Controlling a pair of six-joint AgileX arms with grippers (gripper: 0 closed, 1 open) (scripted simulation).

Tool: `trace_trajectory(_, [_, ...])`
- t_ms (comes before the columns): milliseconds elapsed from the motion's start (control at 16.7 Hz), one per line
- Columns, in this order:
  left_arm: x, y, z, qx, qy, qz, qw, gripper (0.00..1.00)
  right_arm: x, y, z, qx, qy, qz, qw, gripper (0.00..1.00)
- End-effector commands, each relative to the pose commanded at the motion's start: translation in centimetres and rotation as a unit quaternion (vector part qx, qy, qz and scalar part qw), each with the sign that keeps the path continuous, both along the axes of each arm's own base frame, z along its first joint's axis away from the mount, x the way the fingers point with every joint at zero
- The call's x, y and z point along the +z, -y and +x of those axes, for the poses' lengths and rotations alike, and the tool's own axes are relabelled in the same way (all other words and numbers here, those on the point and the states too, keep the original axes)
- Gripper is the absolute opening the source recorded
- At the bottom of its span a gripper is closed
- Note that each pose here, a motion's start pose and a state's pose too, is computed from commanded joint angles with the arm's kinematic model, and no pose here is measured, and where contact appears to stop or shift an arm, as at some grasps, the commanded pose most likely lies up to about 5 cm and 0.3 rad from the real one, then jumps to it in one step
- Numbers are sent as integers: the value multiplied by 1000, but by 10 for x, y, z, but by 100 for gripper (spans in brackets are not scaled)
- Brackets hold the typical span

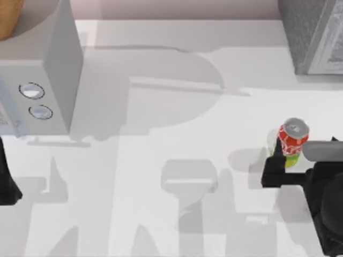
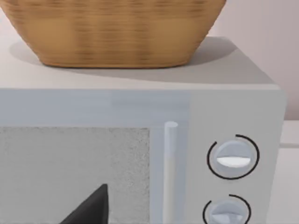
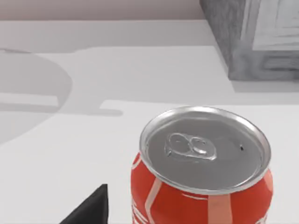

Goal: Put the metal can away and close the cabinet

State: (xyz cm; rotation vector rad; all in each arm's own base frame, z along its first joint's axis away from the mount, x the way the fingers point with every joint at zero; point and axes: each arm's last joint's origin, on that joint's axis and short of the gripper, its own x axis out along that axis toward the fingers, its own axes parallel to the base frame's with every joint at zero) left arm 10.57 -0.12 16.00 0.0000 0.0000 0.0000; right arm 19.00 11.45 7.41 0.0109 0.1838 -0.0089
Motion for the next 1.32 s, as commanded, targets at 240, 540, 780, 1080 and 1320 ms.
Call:
trace_trajectory(240, [0, 0, 0, 0, 0, 0, 1000, 100, -22, -10, -7, 0, -4, -5, 1000, 100])
trace_trajectory(540, [0, 0, 0, 0, 0, 0, 1000, 100, -28, -12, -9, 0, -5, -6, 1000, 100])
trace_trajectory(780, [0, 0, 0, 0, 0, 0, 1000, 100, -28, -12, -5, -1, -6, -6, 1000, 100])
trace_trajectory(1080, [0, 0, 0, 0, 0, 0, 1000, 100, -36, -14, 33, 0, -5, -6, 1000, 100])
trace_trajectory(1320, [0, 0, 0, 0, 0, 0, 1000, 100, -39, -12, 50, 0, -5, -6, 1000, 100])
